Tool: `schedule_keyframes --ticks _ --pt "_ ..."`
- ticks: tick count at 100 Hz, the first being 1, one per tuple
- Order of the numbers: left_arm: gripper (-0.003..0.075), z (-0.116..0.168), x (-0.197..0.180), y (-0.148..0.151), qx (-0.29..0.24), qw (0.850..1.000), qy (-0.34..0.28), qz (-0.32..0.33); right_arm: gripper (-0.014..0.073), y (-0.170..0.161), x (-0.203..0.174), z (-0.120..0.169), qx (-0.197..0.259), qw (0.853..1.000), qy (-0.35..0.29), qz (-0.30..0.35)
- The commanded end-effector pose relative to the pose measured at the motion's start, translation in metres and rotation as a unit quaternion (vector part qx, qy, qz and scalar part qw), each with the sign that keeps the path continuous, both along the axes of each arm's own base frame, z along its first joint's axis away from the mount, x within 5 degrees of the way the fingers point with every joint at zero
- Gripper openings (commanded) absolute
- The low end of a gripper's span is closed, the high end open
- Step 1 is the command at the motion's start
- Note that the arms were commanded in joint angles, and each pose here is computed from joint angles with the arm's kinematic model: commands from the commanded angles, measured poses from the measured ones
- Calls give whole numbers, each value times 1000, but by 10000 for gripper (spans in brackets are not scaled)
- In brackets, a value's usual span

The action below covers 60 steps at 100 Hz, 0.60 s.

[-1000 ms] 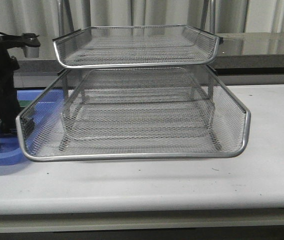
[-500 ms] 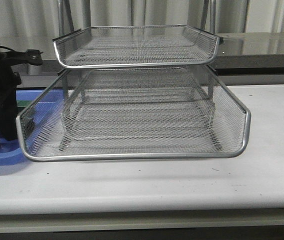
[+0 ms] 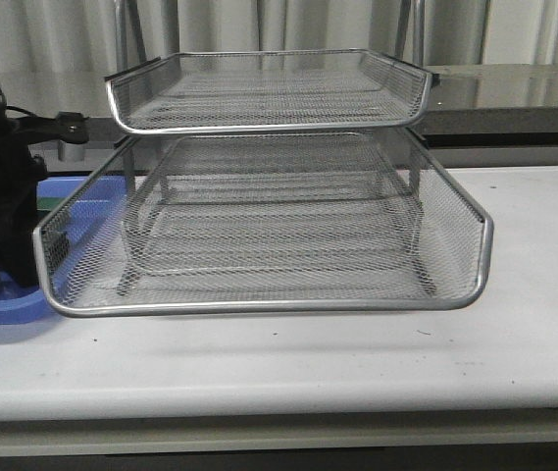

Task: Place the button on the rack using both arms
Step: 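Lower the left gripper into the blue tray and grasp the red push button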

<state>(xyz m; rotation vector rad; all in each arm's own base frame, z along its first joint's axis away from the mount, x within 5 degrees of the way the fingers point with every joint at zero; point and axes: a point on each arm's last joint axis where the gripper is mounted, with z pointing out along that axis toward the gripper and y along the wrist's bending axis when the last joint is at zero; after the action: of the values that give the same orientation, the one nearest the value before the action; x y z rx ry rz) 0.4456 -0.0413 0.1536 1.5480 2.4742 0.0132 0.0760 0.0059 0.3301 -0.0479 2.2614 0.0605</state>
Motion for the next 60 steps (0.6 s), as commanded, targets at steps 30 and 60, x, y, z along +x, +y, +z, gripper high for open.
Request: schedule_keyframes --ticks 30,60 --pt "82 28 4 -2 -7 999 -49 1 -68 -1 2 14 -2 999 -40 -1" --pt "-20 71 12 -4 -18 997 -73 20 -68 -1 2 14 -2 999 -40 -1"
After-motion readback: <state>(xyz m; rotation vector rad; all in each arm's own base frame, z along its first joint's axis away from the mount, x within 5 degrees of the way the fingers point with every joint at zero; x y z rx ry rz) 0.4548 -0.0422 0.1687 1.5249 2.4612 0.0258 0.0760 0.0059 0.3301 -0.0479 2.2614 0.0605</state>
